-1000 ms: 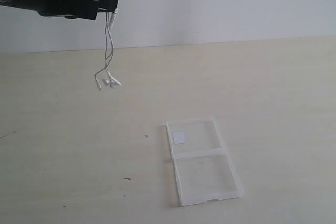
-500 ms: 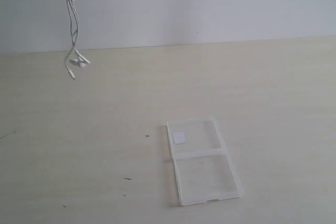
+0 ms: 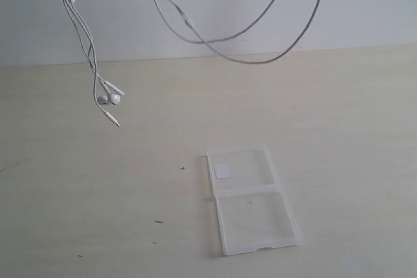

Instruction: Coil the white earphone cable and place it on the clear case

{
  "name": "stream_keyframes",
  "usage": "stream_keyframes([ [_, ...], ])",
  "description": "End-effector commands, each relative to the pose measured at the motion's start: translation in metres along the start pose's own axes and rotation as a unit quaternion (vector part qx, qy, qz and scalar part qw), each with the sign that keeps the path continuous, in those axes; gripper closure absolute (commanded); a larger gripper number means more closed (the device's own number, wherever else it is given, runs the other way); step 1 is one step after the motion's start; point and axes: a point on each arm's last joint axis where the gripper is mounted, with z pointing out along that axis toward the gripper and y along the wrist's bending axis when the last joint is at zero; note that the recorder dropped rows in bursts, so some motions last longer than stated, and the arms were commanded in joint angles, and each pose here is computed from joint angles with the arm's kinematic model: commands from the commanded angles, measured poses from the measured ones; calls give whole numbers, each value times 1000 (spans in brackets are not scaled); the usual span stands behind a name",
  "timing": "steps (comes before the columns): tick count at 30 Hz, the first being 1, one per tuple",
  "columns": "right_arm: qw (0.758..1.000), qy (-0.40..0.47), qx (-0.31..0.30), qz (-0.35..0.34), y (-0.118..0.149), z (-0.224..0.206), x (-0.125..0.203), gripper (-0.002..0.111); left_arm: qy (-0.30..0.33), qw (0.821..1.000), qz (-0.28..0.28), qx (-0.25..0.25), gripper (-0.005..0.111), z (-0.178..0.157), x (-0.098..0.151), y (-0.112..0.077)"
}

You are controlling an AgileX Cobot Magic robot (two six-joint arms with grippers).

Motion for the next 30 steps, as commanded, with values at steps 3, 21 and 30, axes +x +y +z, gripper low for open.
stream_keyframes([
  [3, 997, -45, -53, 21, -1, 47, 29, 108, 10, 1000, -5, 13, 107, -3, 1, -3],
  [21, 988, -95, -120, 11, -7, 105, 32, 97, 14, 997, -56, 42, 107, 1, 2, -7],
  [30, 986, -110, -122, 26, -7, 103, 29, 63, 5, 993, -100, 67, 107, 17, 4, -4],
])
